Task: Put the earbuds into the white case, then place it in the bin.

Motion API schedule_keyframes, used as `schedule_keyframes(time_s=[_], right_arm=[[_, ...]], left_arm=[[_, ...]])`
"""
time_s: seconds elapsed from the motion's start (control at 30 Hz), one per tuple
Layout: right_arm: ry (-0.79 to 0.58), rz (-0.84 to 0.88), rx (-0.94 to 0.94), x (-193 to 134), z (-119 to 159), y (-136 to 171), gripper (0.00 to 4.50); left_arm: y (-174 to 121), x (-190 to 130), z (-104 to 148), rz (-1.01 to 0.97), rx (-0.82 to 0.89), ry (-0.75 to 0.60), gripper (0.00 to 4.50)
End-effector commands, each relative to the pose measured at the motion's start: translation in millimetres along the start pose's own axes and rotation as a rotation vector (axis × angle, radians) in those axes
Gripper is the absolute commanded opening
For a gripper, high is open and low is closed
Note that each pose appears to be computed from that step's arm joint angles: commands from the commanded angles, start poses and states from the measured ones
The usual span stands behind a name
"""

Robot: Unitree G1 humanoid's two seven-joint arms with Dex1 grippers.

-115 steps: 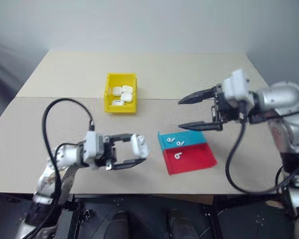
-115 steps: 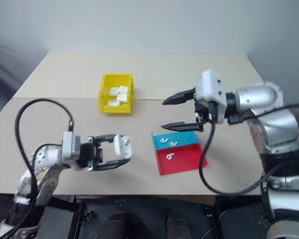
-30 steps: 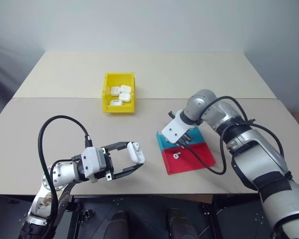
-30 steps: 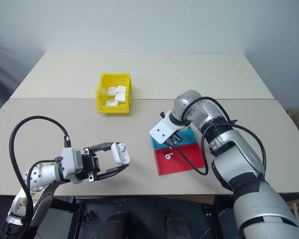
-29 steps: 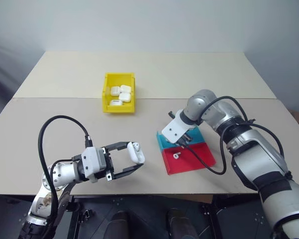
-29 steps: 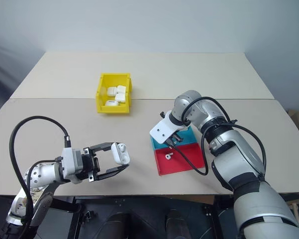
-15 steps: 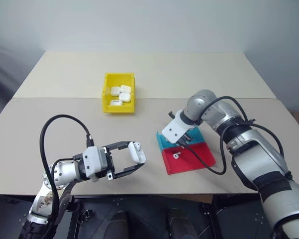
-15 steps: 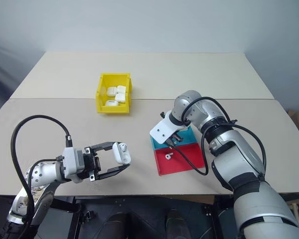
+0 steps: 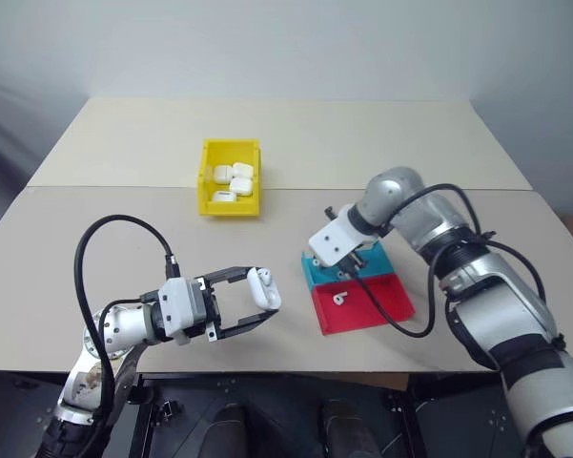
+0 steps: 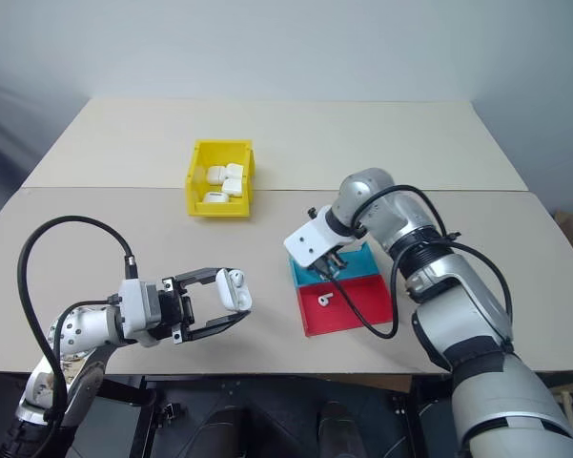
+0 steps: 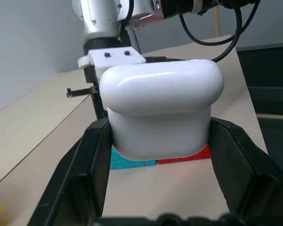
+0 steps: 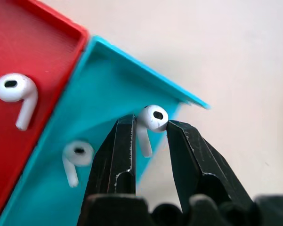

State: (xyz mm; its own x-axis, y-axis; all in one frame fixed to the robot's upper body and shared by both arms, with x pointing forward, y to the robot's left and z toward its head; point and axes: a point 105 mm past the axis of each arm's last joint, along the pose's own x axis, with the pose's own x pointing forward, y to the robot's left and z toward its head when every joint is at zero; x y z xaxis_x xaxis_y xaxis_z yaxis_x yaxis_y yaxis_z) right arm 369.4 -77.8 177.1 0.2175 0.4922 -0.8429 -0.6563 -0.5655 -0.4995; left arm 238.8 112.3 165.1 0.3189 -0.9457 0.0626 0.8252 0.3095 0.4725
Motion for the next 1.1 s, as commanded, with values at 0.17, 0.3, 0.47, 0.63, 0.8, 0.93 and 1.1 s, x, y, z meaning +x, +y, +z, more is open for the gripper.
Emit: schedule_keyframes(time_s=[0.17, 0.3, 0.47, 0.63, 0.8, 0.93, 1.1], right_arm=[[-0.130, -0.346, 0.227, -70, 6, -10, 1.25], [-0.327, -0.547, 0.434, -110, 21, 2, 1.25], [-0.663, -0.785, 0.640, -157, 54, 17, 1.25], [-1.048, -0.897, 0.702, -185, 89, 36, 1.25], [-1.187, -0.827, 0.752, -172, 110, 56, 1.25], [-1.283, -0.790, 0.816, -168, 115, 59, 1.25], [-1.249, -0.748, 0.870, -148, 116, 61, 1.25]], left_arm=[[9, 14, 17, -0.008, 0.015, -0.116, 2.78], [20, 28, 28, 0.009, 0.009, -0.191, 2.78], [31, 48, 38, -0.007, 0.010, -0.268, 2.78], [38, 63, 47, -0.039, 0.004, -0.329, 2.78], [40, 75, 55, -0.088, -0.016, -0.393, 2.78], [39, 80, 60, -0.132, -0.026, -0.432, 2.78], [38, 85, 64, -0.151, -0.026, -0.451, 2.78]])
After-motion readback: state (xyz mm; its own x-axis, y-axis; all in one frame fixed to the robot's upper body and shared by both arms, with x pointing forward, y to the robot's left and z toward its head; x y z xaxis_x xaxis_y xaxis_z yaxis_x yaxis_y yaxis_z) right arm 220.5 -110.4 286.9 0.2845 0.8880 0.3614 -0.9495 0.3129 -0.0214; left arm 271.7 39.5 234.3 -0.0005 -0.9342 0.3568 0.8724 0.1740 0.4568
